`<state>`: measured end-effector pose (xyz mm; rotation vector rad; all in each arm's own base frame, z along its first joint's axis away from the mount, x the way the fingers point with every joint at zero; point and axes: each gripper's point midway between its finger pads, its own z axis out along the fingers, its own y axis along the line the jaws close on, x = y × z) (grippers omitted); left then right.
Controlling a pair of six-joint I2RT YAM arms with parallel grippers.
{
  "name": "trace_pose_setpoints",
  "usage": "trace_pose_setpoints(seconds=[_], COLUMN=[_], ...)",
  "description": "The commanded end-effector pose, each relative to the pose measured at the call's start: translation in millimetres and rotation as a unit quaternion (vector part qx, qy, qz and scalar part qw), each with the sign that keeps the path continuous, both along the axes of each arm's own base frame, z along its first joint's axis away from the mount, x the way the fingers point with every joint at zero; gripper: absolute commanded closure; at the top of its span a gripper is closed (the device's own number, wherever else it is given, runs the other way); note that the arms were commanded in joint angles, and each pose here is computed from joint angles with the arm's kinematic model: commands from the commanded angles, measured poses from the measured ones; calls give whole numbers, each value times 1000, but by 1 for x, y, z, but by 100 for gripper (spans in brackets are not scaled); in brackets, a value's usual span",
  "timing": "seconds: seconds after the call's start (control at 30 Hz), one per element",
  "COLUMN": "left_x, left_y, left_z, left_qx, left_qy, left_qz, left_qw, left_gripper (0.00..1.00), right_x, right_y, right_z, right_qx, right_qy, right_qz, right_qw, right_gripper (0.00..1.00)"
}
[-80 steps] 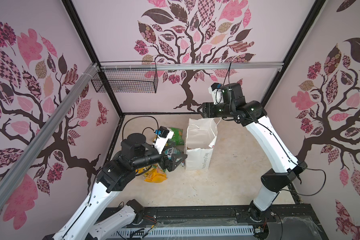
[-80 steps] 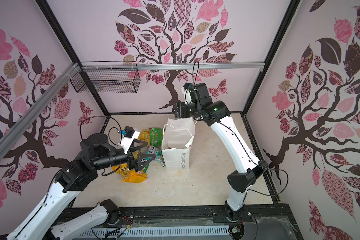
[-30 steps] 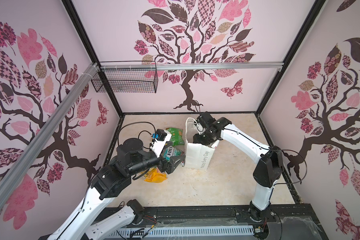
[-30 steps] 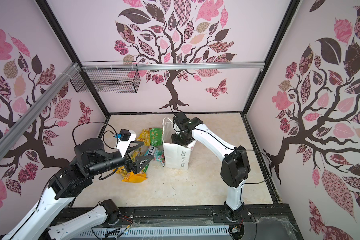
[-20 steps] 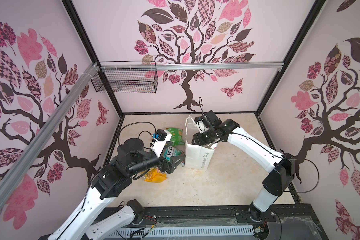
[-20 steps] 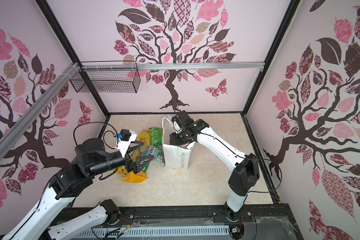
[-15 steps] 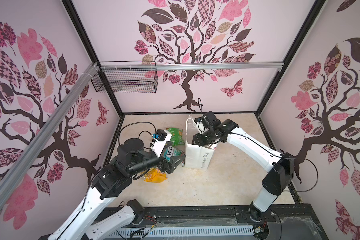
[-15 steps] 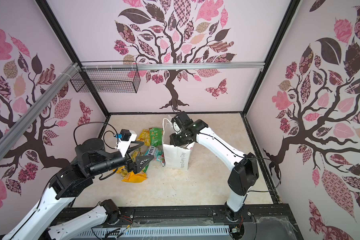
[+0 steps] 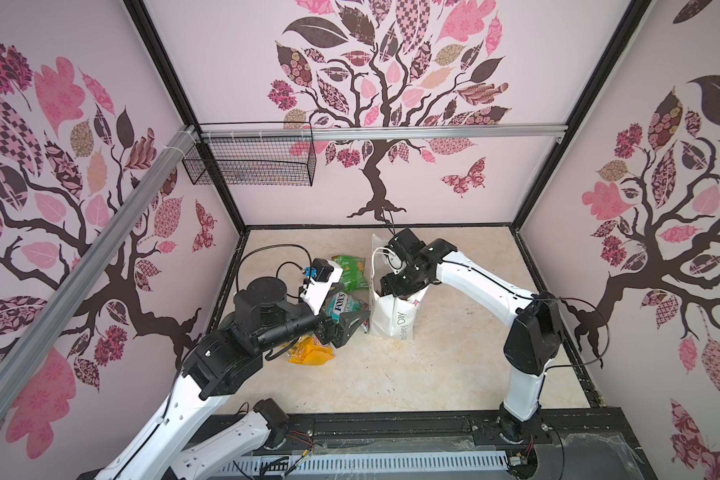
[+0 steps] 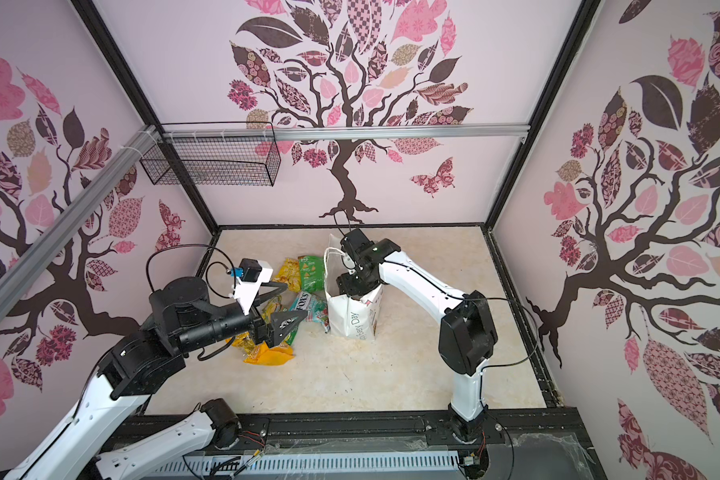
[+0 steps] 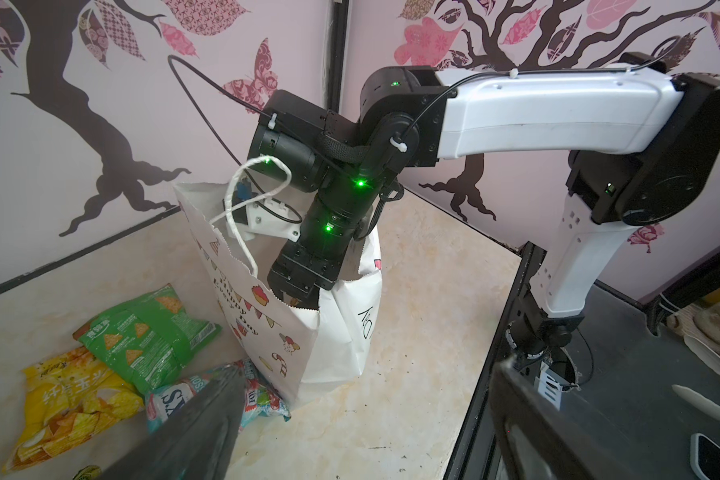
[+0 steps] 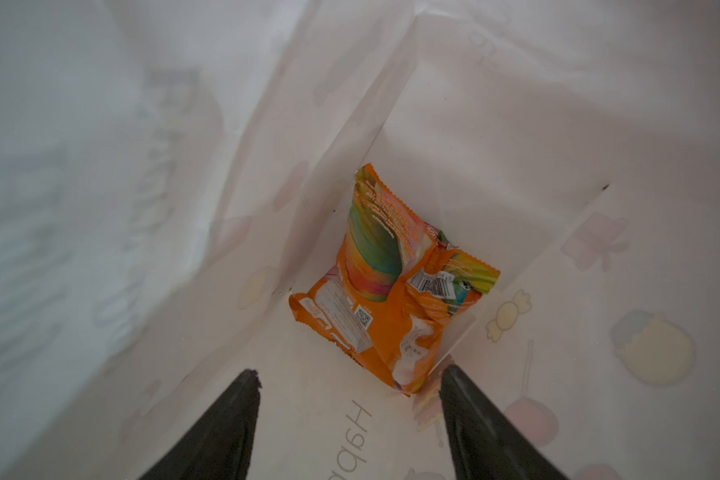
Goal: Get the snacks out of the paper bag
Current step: 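Close the right gripper on the orange rainbow packet at the bag bottom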
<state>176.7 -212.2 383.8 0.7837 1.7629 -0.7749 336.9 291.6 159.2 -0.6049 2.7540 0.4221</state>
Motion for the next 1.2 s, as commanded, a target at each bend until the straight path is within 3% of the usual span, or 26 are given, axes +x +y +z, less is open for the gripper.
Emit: trace_pose_setpoints(seconds=[0.0, 0.2, 0.33, 0.5, 0.67, 1.17], left_x=[1, 1, 0, -2, -2, 1], left_y=[0, 0, 0, 3, 5, -2], left_z=[-5, -5, -6, -4, -5, -8], left_qx=[3, 3, 3, 1, 2, 2], left_qy=[-3, -4, -2, -6, -9, -4], left_qz=[1, 0, 0, 4, 6, -2], left_qw=[1000, 1000, 1000, 1000, 1000, 1000], left_gripper=[7, 7, 7, 7, 7, 7], right_x=[-4, 8, 30, 37, 22, -5], right_y=[1, 15, 9, 3, -6, -20], right_z=[-3, 53, 69, 41, 9, -35], right_qx=[-18, 41, 38, -2, -39, -54], right_qy=[20, -23, -64, -44, 6, 50], right_qz=[12, 9, -18, -17, -9, -4], right_qw=[1000, 999, 997, 999, 999, 997], right_gripper=[27, 26, 26, 26, 26, 21])
